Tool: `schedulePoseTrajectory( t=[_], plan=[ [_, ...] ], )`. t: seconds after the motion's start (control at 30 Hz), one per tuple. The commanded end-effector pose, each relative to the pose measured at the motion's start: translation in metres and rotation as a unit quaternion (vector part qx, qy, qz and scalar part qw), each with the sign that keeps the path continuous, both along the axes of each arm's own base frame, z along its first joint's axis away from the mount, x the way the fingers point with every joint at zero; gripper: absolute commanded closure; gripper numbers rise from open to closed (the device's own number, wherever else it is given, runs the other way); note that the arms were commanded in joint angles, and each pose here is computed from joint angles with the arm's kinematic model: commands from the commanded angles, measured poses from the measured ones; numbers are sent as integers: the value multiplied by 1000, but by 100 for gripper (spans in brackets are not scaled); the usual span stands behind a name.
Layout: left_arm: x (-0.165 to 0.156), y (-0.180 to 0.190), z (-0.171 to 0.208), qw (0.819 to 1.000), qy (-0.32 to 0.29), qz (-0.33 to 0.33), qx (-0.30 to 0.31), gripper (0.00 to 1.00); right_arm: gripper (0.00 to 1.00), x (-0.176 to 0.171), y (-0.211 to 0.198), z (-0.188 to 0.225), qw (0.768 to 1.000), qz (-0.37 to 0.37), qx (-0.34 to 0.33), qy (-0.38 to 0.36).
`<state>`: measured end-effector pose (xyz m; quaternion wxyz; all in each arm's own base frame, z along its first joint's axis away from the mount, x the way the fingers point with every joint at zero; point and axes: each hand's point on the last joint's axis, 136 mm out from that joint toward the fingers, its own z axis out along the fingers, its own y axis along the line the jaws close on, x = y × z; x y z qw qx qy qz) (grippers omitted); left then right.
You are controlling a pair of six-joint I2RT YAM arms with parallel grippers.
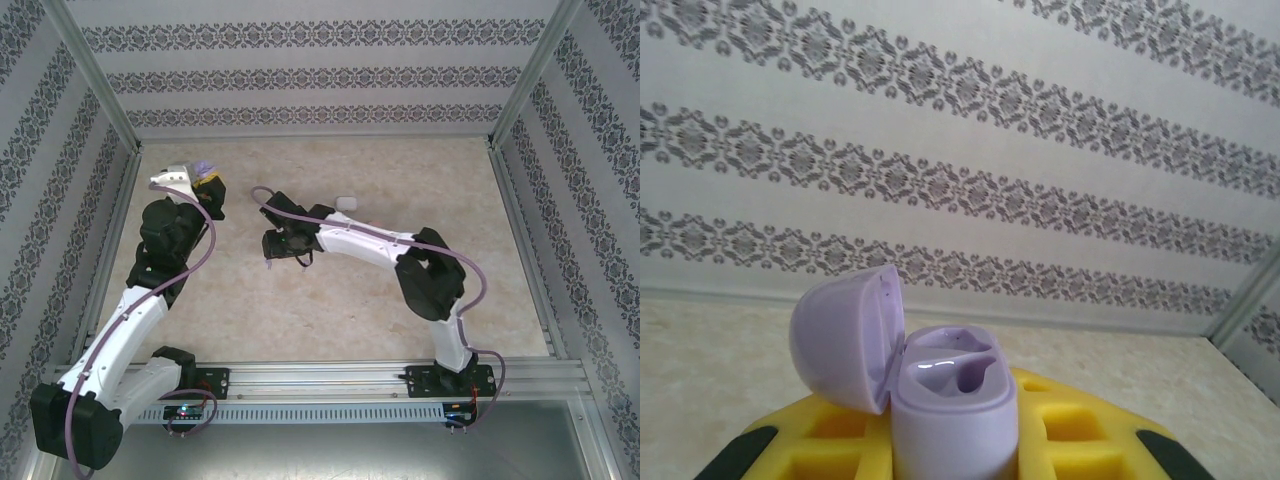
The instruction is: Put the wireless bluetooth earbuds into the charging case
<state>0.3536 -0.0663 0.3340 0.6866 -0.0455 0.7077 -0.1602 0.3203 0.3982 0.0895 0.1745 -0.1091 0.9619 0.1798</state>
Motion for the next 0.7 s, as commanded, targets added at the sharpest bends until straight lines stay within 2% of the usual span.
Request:
schedulePoseTrajectory(
  t=[0.0,0.33,0.67],
  plan=[
    [1,15,13,999,-8,28,-16,100,55,4,-3,-12,998,-26,-52,1],
    [7,18,7,999,11,14,-45,100,57,12,16,-36,993,-50,-106,4],
    [8,25,11,998,5,21,-66,100,58,9,18,-62,989,-56,-135,20]
  ],
)
